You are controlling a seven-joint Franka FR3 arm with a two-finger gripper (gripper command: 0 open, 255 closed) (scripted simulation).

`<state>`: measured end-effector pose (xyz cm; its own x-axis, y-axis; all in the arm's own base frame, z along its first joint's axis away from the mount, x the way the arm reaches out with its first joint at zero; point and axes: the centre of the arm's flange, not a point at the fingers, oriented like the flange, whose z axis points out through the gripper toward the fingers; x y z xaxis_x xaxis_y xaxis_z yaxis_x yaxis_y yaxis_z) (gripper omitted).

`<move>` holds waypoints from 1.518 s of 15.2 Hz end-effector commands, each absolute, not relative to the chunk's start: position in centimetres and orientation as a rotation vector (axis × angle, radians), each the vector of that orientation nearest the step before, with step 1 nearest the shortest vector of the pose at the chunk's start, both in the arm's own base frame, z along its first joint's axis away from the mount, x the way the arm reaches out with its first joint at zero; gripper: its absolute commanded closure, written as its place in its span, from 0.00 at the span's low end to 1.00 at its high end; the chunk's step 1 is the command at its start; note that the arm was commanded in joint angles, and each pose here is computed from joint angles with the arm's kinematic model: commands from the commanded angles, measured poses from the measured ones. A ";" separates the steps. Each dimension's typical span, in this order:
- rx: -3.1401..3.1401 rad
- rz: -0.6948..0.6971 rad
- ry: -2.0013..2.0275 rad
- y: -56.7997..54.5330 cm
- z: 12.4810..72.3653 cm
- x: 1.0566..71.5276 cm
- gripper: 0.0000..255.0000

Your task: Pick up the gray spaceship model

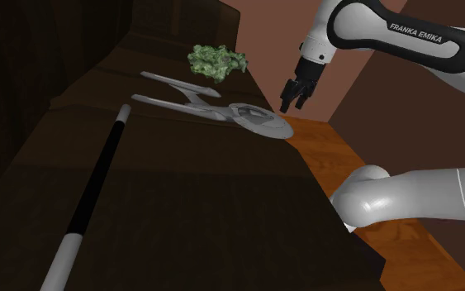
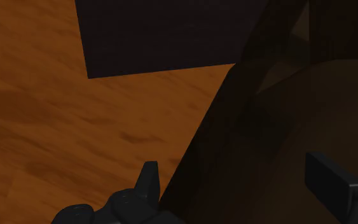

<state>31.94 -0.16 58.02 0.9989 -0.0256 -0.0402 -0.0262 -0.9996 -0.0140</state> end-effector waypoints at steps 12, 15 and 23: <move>-3.088 -0.007 -0.721 13.3 61.5 36.7 0.00; -3.045 -0.027 -0.926 17.2 62.4 36.8 0.00; -2.871 -0.076 -1.438 27.1 64.5 34.6 0.00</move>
<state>35.09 26.12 64.16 0.6293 0.7771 0.0108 0.7741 -0.6280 0.0794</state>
